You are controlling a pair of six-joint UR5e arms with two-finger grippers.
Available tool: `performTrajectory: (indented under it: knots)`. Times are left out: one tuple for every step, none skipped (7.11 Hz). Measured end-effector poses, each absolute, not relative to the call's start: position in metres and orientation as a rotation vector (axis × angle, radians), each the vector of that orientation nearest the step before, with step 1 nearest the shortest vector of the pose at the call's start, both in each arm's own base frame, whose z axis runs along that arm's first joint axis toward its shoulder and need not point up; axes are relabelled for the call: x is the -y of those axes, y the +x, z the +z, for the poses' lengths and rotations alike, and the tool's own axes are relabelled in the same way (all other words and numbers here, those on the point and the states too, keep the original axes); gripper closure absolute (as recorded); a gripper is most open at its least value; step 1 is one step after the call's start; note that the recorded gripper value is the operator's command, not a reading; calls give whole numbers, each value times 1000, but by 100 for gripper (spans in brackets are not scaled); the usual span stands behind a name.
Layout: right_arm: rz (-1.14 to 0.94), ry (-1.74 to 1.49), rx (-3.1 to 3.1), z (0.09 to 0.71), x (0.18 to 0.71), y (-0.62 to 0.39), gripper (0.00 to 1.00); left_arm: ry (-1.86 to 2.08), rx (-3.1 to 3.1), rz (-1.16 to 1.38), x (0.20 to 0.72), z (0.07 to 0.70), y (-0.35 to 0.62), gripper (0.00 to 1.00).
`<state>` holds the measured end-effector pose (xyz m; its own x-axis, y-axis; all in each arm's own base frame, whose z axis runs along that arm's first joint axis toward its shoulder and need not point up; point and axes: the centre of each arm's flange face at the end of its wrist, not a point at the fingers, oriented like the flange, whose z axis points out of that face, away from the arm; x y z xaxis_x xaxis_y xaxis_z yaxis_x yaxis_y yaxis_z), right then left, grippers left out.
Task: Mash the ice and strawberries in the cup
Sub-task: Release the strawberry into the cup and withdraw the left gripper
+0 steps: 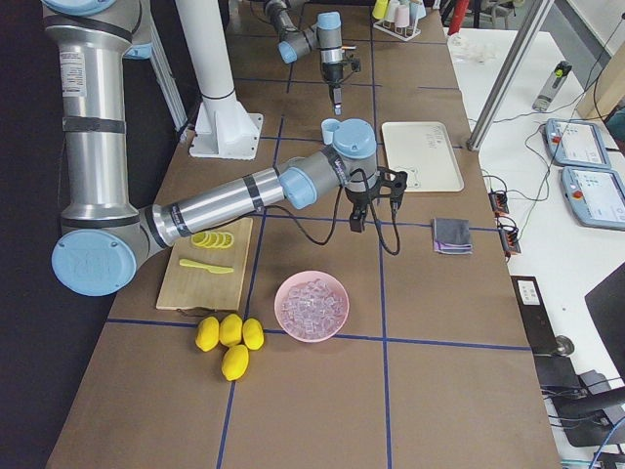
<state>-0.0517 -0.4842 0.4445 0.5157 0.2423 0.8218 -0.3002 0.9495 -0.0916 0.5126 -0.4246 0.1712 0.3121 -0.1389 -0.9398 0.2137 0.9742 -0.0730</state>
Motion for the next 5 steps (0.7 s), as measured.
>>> performTrajectory:
  knots:
    - [328, 64, 980, 443, 484, -52, 0, 95, -1193, -237, 430, 192, 482, 24]
    - [328, 61, 984, 442, 483, -52, 0, 155, -1111, -173, 432, 219, 443, 23]
    - [332, 55, 983, 445, 484, -53, 0, 204, -998, -83, 430, 249, 405, 23]
    - [337, 47, 978, 449, 487, -53, 0, 219, -873, -11, 429, 291, 365, 22]
    - [338, 46, 978, 449, 489, -54, 0, 225, -754, 63, 431, 345, 320, 22]
